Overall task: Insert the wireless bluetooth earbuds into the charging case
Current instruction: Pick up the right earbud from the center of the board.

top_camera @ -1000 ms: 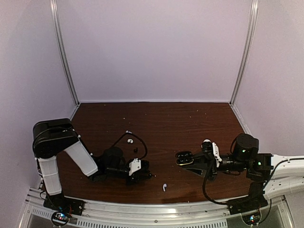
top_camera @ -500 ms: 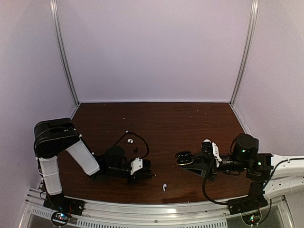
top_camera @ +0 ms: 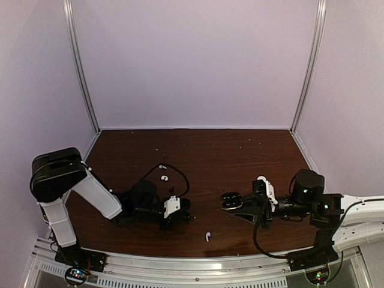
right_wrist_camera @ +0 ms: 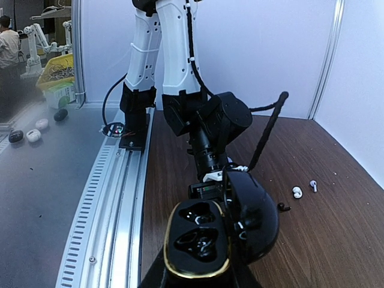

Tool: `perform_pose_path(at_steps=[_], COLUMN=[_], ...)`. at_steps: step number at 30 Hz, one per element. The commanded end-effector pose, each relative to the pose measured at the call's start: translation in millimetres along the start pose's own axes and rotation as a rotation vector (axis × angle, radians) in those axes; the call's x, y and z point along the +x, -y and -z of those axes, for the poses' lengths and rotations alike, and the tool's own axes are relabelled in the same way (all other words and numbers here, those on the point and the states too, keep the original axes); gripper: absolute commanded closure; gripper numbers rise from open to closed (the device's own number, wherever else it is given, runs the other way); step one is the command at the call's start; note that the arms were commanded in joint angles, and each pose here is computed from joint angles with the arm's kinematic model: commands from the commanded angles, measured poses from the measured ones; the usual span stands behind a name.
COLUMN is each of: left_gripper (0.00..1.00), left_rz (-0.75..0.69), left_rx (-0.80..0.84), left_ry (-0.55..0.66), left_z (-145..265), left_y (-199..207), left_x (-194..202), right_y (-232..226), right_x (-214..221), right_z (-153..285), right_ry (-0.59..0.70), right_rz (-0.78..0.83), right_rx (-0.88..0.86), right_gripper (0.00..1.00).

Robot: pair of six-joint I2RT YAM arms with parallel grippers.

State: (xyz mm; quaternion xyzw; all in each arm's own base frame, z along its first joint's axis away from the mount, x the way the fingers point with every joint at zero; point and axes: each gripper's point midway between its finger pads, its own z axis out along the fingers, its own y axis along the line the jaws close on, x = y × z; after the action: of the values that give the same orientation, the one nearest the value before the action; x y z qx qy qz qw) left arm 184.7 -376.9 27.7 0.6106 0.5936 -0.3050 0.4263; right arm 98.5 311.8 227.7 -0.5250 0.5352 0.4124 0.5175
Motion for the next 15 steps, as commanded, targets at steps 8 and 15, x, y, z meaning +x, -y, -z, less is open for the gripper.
perform_pose_path(at_steps=[8,15], left_gripper=[0.88,0.87], left_rz=[-0.224,-0.333], left_rx=[-0.172,-0.181], left_ry=[0.01,0.011], left_z=[48.7,91.4], left_y=[7.0,31.2], left_x=[-94.3,-149.8], right_y=[-8.6,-16.0], right_x=[-13.8,-6.3], right_z=[-4.9,-14.7], right_ry=[0.031,-0.011], right_rz=[0.0,-0.036], right_rx=[-0.058,-0.119], right_gripper=[1.0,1.0])
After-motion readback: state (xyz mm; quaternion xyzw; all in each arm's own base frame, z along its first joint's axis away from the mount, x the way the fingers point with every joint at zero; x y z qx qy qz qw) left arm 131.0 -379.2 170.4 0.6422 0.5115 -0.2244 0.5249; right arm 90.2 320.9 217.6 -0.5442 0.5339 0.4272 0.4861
